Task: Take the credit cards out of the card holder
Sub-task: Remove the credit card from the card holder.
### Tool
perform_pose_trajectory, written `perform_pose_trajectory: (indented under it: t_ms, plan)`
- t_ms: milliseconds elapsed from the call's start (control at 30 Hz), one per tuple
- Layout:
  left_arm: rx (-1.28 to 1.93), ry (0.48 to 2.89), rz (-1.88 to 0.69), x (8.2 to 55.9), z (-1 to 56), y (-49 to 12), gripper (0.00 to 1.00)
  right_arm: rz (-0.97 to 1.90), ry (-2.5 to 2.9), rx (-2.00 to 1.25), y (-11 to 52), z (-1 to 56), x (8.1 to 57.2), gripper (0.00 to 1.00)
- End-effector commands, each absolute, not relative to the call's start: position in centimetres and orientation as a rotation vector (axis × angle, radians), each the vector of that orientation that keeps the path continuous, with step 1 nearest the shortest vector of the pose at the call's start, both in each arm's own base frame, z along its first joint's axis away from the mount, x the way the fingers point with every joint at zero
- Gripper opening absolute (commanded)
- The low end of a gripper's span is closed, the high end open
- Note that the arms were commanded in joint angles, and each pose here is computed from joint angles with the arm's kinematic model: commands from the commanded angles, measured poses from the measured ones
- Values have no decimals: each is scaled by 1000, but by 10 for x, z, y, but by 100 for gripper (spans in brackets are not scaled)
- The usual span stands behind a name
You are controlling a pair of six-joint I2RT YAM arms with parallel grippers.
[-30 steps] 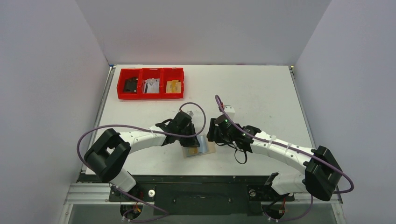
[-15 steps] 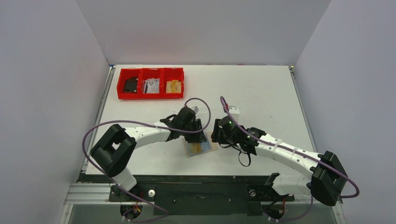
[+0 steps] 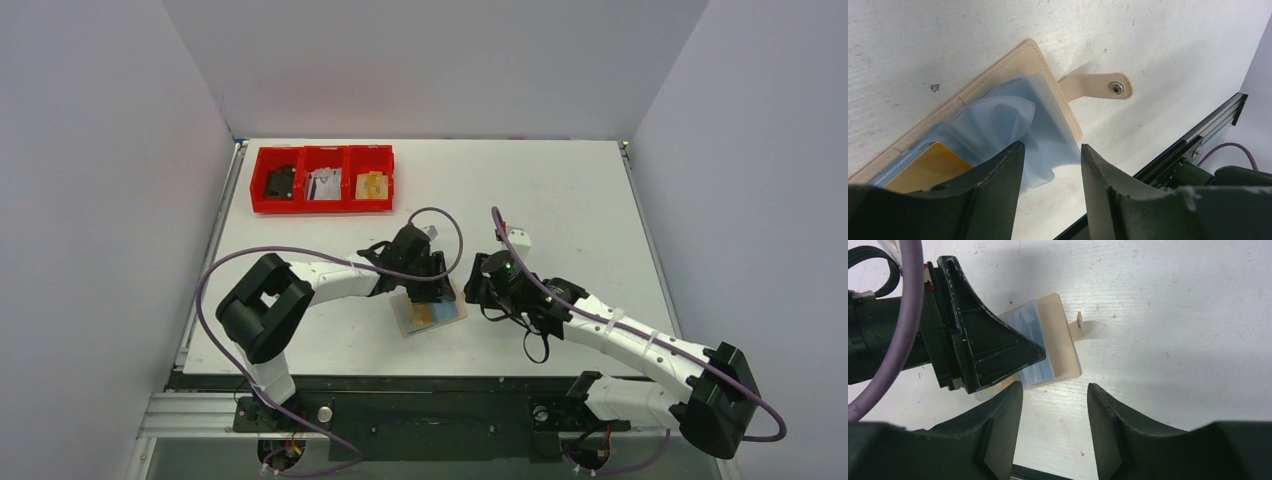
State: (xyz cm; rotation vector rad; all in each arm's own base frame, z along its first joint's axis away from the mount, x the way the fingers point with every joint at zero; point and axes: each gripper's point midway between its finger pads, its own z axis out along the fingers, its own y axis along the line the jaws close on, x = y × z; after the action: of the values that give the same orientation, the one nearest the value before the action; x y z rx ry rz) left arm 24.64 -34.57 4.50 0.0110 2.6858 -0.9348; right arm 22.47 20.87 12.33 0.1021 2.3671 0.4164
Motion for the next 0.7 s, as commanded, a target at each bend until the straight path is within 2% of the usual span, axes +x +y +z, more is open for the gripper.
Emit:
perform_pose_trajectory:
  t_ms: [0,100,233,667]
  plan:
    - [88,2576,-1057,257,75,-375,45,388,2337,150,197,127,227,47]
    - [109,2546,-1096,255,86,-382,53,389,2335,154,196,127,226,47]
    - [123,2470,-1157,260,108,-391,56,385,2330,159,194,130,226,47]
    - [107,2365,-1163,274,149,-387,57,394,2307,162,192,143,226,46]
